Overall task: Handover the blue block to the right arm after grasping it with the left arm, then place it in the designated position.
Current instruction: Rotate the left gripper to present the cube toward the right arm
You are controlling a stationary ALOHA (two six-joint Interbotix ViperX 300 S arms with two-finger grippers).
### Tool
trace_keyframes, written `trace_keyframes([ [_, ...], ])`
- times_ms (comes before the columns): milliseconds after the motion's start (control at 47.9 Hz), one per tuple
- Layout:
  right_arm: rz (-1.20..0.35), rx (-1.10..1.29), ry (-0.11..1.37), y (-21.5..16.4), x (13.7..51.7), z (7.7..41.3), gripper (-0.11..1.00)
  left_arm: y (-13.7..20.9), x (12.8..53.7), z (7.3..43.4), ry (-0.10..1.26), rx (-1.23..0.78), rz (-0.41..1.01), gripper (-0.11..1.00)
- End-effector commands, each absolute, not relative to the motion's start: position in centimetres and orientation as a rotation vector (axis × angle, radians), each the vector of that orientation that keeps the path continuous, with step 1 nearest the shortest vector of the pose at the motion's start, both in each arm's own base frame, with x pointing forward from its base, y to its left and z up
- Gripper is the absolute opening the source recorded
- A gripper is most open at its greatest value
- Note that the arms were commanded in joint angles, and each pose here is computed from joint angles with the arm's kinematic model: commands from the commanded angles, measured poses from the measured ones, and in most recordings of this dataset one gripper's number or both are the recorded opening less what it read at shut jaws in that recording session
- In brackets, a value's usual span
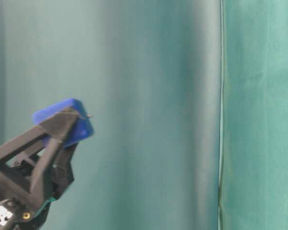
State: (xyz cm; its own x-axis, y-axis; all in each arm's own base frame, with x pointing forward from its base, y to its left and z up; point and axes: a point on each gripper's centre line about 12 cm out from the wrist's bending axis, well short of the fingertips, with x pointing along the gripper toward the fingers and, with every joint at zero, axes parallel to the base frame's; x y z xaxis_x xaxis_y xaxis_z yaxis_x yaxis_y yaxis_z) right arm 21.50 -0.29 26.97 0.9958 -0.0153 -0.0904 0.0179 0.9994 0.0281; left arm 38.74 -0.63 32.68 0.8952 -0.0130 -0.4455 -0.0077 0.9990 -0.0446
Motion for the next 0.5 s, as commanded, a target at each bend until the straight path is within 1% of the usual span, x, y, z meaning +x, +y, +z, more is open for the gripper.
trace_keyframes([
  [0, -0.019, 0.026, 0.064, -0.4, 21.8, 28.0, 0.95, -0.7, 37.9, 35.0, 0.339, -0.042, -0.010, 0.47],
  [355, -0.018, 0.020, 0.058, -0.3, 21.9, 28.2, 0.95, -0.7, 36.1, 36.5, 0.129, -0.005, -0.020, 0.46],
  [480, -0.018, 0.020, 0.061, -0.3, 21.9, 28.1, 0.95, -0.7, 36.0, 36.5, 0.090, 0.012, -0.021, 0.46],
])
